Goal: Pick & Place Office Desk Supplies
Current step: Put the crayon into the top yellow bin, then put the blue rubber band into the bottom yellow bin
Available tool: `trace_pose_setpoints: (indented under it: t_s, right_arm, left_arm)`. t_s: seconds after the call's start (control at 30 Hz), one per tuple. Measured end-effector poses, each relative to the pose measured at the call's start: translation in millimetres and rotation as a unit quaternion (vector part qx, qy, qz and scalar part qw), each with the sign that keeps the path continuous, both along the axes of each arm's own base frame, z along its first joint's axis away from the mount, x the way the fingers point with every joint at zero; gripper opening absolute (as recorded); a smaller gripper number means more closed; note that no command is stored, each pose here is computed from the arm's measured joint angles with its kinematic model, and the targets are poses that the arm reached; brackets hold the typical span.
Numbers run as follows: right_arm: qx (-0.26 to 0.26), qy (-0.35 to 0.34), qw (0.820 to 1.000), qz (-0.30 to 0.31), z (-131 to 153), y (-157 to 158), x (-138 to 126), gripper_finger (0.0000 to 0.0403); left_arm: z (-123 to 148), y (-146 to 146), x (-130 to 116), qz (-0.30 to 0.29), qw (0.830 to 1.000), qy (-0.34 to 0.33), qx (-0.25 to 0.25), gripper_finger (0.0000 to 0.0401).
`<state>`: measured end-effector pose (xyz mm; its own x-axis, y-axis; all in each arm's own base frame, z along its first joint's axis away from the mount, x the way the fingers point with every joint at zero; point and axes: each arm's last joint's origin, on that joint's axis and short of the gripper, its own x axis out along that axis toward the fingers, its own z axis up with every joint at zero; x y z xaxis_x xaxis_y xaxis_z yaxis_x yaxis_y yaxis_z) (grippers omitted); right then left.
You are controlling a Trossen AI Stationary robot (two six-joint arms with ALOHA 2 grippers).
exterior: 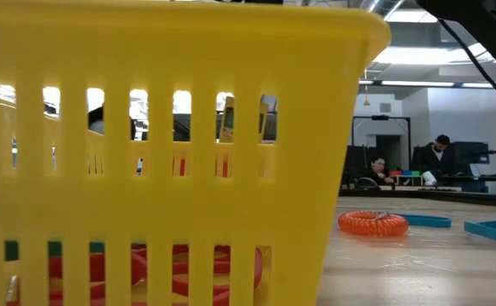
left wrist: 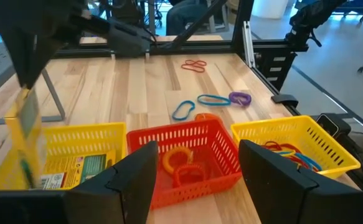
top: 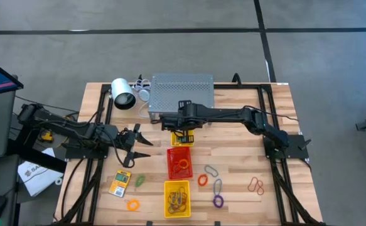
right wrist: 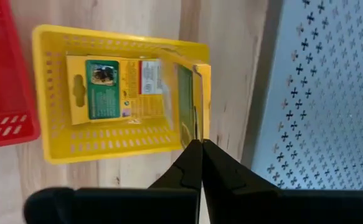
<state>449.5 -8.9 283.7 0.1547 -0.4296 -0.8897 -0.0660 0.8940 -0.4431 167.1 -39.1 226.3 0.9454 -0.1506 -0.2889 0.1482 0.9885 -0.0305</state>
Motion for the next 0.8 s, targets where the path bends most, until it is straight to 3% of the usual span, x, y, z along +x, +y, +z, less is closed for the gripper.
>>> trace_pose_setpoints:
  t_s: [0.17,0.5,0.8]
  right_arm:
    - [0.022,0.011,0.999,0.028,-0.7,6.6,-0.3,0.0008]
    - [0.028,0.007,0.999,0.014,-0.7,2.9,-0.6,0.0059]
    - [0.092,0.016,0.995,0.028,-2.1,10.2,-2.0,0.0081]
  left_arm:
    - [0.1,0.0,0.0,0.0,1.0,0.0,0.0,0.0218]
    - [0.1,0.0,0.0,0.0,1.0,0.0,0.0,0.0218]
    - [0.1,0.0,0.0,0.0,1.0,0.0,0.0,0.0218]
